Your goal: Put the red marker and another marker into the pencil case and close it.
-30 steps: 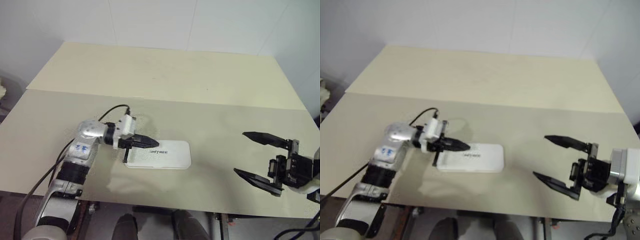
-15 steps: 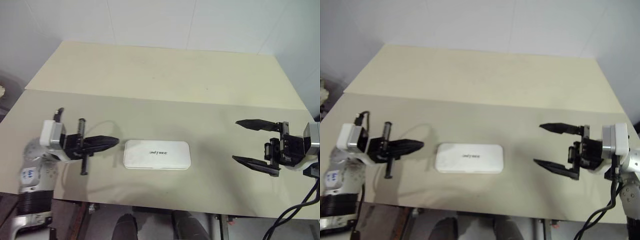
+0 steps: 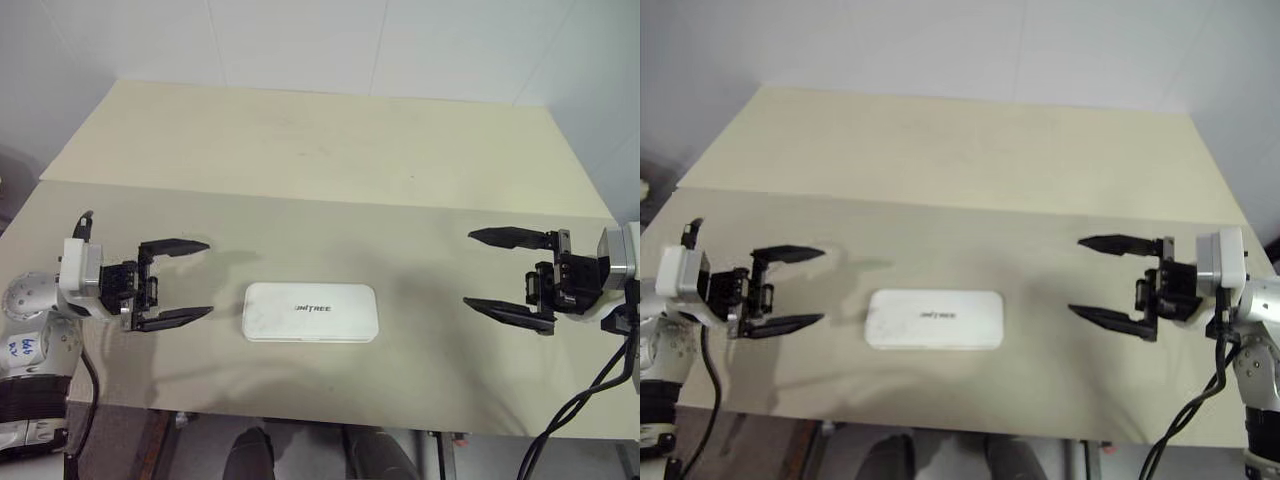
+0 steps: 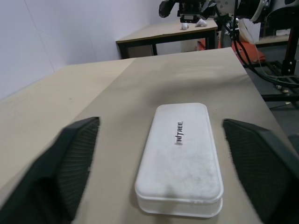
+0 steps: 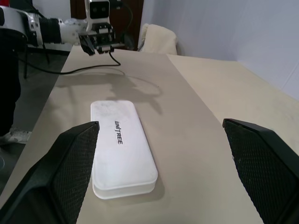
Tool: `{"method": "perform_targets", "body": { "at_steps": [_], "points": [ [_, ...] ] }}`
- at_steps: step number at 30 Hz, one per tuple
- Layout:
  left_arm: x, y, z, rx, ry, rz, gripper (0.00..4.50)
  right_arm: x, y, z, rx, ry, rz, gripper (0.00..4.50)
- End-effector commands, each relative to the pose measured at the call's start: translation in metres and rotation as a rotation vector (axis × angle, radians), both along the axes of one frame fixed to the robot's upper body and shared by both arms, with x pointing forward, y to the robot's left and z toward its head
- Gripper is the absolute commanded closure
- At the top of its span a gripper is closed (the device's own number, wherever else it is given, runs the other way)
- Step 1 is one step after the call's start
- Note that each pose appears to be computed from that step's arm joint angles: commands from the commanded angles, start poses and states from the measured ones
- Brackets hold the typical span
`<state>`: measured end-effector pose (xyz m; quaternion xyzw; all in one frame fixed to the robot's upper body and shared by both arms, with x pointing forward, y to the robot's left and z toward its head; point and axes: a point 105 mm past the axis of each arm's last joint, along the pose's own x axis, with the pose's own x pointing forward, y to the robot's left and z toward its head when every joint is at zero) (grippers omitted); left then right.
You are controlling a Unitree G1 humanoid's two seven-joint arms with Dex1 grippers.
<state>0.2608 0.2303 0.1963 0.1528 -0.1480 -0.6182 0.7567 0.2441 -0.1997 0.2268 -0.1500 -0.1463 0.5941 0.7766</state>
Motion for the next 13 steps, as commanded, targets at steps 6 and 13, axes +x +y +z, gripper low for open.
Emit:
{"method": "perform_targets", "body": {
  "at_steps": [6,13],
  "points": [
    [-0.022,0.015,0.017,0.034,-0.044,-0.084,0.04,0.004,0.007,-0.003,0.003,-0.037,0.02,0.0],
    [-0.031,0.017,0.014,0.084,0.014,-0.109,0.04,0.007,0.015,0.0,0.044,-0.077,0.019,0.0]
  ]
}}
